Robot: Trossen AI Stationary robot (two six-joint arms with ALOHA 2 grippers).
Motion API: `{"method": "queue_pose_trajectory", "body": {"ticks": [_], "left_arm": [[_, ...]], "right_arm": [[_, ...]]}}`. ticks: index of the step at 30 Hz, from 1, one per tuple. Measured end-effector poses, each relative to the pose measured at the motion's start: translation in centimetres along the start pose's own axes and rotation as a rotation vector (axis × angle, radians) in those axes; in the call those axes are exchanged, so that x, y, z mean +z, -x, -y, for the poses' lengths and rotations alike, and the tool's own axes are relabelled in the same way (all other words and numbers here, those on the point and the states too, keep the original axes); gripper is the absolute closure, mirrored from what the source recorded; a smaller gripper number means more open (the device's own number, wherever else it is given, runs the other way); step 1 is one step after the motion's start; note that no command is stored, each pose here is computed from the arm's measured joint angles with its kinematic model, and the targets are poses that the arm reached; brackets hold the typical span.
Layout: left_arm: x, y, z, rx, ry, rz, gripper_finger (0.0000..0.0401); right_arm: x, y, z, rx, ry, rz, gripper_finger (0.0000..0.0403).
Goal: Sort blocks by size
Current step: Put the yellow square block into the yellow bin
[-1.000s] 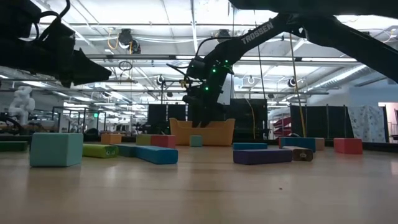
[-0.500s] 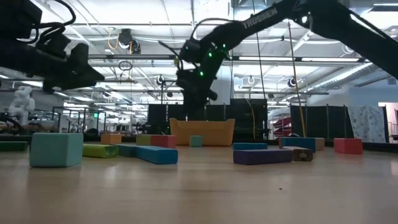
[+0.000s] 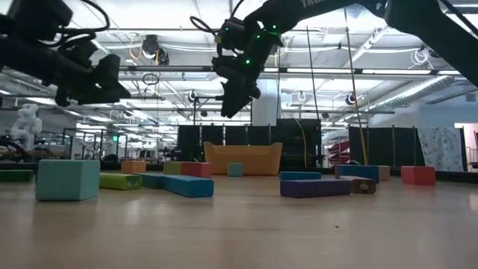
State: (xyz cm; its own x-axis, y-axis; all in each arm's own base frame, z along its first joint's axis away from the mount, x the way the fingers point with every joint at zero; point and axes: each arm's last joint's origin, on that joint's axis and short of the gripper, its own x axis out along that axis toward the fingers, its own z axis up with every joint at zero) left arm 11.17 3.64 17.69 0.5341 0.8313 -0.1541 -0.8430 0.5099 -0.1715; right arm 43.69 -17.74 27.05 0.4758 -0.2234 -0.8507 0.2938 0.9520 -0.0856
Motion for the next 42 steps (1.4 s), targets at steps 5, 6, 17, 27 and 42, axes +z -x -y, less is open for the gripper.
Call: {"method": "queue_pose_trajectory", "body": {"ticks": [5, 6, 17, 27, 42], "left_arm": [[0.5, -1.2, 1.1, -0.091, -0.116, -0.099, 0.0210], [0.7, -1.5, 1.3, -0.109, -0.126, -0.116, 0.0210], [3.1, -4.9, 2.3, -0.184, -0.214, -0.224, 0.0210], [4.1, -8.3, 2.6, -0.260, -0.278, -0.314, 0.0145], [2.0, -14.9, 2.5, -0.183, -0.163, -0.546, 0.0065]], "right_arm": [[-0.2, 0.8, 0.0, 0.008, 0.003, -0.017, 0.0218], [-0.3, 1.0, 0.0, 0.011, 0.004, -0.025, 0.0218], [-0.4, 4.0, -0.3, 0.131, 0.007, -0.006, 0.0218], [-2.6, 9.4, -0.3, 0.112, -0.001, 0.167, 0.0218], [-14.5, 9.9, -2.0, 0.128, -0.181, 0.474, 0.0218]]}}
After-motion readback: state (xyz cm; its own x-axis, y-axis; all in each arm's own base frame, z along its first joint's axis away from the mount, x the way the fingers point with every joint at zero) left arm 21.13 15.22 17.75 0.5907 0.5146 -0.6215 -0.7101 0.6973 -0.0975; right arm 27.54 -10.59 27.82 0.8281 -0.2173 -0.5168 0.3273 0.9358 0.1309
